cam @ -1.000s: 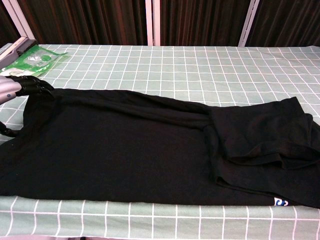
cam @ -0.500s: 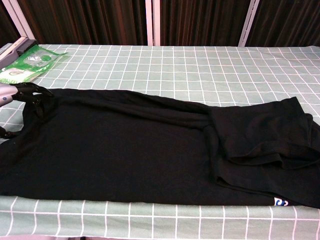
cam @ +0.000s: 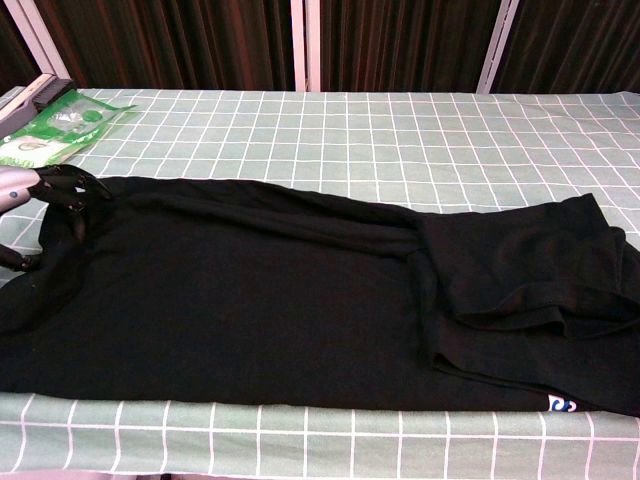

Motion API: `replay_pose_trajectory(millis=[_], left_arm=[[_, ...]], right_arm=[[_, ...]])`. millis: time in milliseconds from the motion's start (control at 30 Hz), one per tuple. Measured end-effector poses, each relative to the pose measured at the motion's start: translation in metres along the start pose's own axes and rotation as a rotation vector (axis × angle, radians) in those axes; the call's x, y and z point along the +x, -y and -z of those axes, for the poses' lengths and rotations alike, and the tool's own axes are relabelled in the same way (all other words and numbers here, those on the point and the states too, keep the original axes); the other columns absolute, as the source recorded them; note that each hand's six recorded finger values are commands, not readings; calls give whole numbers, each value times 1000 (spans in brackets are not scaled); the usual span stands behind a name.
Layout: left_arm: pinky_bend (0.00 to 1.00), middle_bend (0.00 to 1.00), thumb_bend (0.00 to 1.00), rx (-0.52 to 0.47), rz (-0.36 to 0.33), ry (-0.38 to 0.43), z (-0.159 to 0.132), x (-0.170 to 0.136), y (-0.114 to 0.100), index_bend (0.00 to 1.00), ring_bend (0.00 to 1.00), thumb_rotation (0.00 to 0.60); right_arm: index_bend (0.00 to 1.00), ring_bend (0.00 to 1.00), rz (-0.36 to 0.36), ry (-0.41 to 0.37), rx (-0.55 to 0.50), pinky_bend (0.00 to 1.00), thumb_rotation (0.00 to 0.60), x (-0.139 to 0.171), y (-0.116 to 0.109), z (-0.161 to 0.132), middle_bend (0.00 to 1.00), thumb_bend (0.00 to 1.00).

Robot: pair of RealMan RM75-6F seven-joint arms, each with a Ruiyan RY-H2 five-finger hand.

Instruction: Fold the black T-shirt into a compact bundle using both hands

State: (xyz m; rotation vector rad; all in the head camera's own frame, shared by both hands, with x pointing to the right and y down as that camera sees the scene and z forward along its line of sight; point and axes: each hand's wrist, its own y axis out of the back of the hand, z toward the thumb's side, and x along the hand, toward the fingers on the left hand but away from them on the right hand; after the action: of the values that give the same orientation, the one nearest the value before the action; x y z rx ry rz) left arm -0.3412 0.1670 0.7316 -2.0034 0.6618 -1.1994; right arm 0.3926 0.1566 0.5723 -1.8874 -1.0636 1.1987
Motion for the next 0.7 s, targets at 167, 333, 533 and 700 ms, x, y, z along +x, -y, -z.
replay_pose_trajectory(millis=[167, 333, 533, 700], left_arm=[[165, 241, 581, 22, -4, -12, 2, 1, -1, 634, 100, 600], [164, 243, 595, 44, -28, -17, -1, 0, -9, 637, 100, 600], [164, 253, 603, 70, -74, -31, -1, 4, -33, 644, 101, 600], [164, 253, 612, 84, -133, -83, 12, 10, -64, 644, 101, 600]], right_arm=[[75, 14, 5, -9, -9, 186, 600, 0, 0, 0, 167, 71], [79, 15, 13, -15, -26, 185, 600, 0, 0, 2, 167, 71], [83, 15, 24, -35, -40, 185, 600, -1, 0, 1, 167, 71], [85, 15, 30, -45, -46, 184, 600, -3, -1, 0, 167, 71]])
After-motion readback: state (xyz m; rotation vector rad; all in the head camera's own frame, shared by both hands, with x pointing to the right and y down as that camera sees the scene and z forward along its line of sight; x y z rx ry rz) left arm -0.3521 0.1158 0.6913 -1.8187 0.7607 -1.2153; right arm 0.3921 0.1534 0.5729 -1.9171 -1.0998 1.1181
